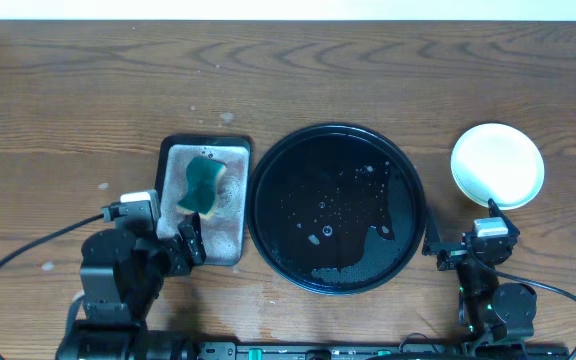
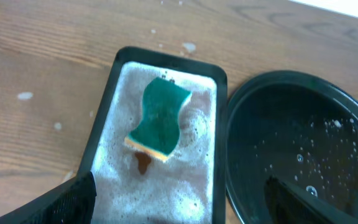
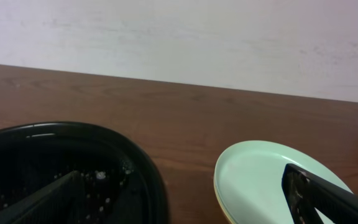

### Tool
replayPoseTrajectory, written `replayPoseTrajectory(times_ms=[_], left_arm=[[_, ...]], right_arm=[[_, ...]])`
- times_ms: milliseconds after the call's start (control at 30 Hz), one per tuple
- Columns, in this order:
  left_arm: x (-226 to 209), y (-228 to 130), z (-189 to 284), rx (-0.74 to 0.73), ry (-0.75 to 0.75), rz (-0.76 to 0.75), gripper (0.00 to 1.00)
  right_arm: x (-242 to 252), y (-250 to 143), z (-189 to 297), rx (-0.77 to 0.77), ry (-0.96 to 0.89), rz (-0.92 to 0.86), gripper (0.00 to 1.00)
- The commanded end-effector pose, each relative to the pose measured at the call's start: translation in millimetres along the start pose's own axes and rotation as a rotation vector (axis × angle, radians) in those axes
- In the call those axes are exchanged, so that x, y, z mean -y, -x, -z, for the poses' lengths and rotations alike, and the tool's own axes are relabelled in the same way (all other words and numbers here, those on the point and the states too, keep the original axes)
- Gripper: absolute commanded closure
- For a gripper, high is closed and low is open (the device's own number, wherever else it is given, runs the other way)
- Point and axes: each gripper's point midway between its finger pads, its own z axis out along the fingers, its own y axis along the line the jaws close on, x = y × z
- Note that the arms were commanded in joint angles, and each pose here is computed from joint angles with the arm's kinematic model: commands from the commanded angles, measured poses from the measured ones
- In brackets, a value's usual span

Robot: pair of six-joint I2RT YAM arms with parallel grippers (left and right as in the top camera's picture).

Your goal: Clean dirty plates on tray and stack at the side

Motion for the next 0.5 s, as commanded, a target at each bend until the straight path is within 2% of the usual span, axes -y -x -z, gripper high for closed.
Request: replayPoseTrajectory(times_ms=[0, 267, 467], left_arm=[[-8.2, -8.0, -4.3, 0.045, 0.019, -0.015, 0.13], [-17.2, -25.7, -26.6, 0.208, -0.002, -0.019, 0.13], [-18.9, -25.4, -44.4, 0.369, -0.034, -0.031, 0.13]], right_arm=[[-0.8, -0.1, 0.3, 0.002, 0.000, 0.015, 0.01], [-0.8, -0.1, 0.3, 0.002, 0.000, 0.015, 0.01], [-0.8, -0.1, 0.3, 0.002, 0.000, 0.015, 0.01]])
